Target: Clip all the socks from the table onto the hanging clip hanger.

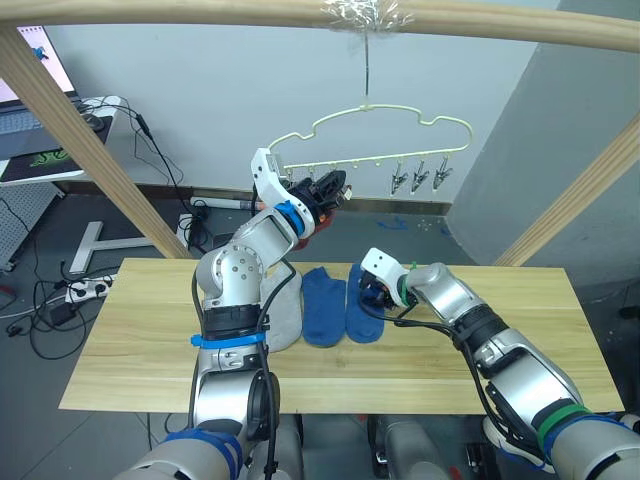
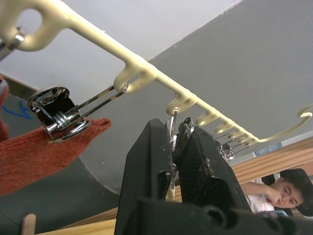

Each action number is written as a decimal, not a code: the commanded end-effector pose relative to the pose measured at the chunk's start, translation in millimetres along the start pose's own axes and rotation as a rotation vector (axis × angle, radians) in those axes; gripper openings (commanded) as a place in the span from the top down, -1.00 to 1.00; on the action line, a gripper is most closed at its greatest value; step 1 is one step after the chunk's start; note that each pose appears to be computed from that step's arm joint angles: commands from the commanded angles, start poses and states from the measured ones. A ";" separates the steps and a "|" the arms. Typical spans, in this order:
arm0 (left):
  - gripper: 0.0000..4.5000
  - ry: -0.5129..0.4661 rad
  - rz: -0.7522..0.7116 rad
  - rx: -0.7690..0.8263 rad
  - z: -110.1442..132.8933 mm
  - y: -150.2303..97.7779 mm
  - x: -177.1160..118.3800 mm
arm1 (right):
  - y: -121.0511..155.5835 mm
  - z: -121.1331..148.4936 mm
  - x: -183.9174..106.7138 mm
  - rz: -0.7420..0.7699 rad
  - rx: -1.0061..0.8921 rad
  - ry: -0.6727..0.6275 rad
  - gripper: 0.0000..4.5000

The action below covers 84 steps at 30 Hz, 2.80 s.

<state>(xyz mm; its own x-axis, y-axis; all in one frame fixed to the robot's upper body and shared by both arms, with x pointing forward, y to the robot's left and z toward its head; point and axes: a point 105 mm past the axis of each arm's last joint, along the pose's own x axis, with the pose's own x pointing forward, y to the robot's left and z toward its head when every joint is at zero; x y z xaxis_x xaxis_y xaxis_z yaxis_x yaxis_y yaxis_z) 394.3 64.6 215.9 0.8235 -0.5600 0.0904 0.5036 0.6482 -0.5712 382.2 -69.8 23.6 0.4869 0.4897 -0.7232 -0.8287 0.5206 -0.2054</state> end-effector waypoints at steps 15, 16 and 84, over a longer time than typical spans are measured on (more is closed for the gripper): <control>0.90 -0.009 -0.044 -0.192 14.4 2.0 -5.3 | 10.6 19.7 -56.1 0.029 0.162 -0.196 0.99; 0.90 -0.011 -0.044 -0.211 15.6 3.4 -5.4 | 14.9 24.0 -63.3 0.042 0.182 -0.231 0.99; 0.90 0.041 -0.036 -0.324 8.7 6.8 -7.5 | -8.1 146.7 -123.3 0.187 0.366 -0.742 0.99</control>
<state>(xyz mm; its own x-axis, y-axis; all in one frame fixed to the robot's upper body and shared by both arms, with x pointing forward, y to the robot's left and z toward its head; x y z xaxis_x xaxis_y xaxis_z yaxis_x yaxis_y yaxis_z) 396.0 78.4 213.9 0.7972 -0.5998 0.0681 0.3935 0.4309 -0.8121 372.1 -34.8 191.6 0.5298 0.8373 -0.1351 -0.8042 0.5465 0.2335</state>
